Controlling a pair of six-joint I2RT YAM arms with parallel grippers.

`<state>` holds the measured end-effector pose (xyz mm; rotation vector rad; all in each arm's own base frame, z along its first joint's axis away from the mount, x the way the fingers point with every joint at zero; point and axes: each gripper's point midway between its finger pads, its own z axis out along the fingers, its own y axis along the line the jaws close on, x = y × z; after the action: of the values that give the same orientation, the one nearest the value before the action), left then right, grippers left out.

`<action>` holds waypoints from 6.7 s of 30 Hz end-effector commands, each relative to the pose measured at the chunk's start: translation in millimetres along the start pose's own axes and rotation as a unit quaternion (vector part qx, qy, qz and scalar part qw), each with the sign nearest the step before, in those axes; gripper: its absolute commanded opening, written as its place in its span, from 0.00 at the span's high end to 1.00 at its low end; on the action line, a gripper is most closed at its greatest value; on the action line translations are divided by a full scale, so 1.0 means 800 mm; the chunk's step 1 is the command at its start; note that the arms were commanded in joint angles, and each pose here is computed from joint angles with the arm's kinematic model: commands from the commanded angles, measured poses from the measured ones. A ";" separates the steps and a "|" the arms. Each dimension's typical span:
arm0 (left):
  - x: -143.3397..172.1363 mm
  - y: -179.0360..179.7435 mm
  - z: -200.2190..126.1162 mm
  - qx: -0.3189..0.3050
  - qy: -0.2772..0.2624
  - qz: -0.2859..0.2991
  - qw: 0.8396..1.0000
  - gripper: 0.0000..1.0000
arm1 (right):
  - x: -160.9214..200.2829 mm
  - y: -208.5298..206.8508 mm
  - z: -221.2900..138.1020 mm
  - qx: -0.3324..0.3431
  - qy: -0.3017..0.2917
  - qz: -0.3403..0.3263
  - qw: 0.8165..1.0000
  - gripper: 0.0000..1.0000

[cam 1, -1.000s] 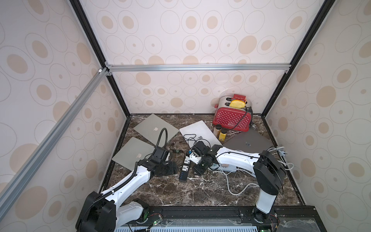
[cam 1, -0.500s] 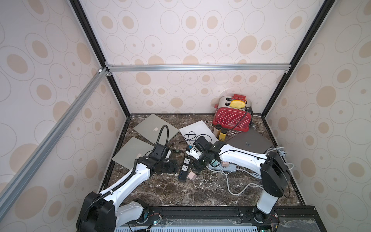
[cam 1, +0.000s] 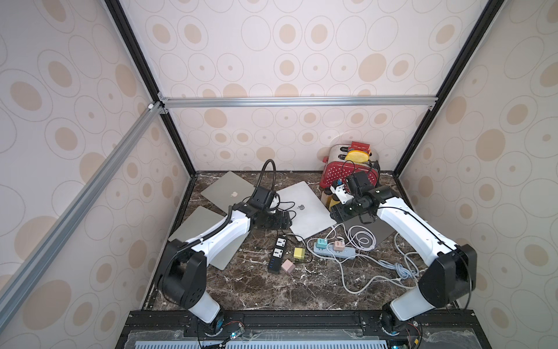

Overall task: Unplug the laptop charger
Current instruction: Remove the charging cable from the laptop, then place the charging cable at the center of the board, then remove the charging cable from the plug.

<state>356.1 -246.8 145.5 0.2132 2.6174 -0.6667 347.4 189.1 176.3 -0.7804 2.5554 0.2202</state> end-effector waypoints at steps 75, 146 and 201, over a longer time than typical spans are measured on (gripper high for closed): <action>0.024 -0.055 0.153 -0.028 0.113 0.291 0.950 0.01 | 0.111 -0.024 0.168 -0.088 0.209 0.071 0.971 0.58; 0.057 -0.033 0.181 -0.102 0.128 0.232 0.959 0.01 | 0.076 -0.004 0.112 -0.047 0.128 0.044 0.990 0.47; 0.099 -0.084 0.057 0.082 0.060 0.124 0.987 0.01 | 0.091 0.133 0.014 -0.130 0.042 0.032 0.990 0.21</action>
<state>279.8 -320.4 82.8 0.6498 2.6408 -0.7689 237.7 242.9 136.3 -0.8359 2.6661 0.5753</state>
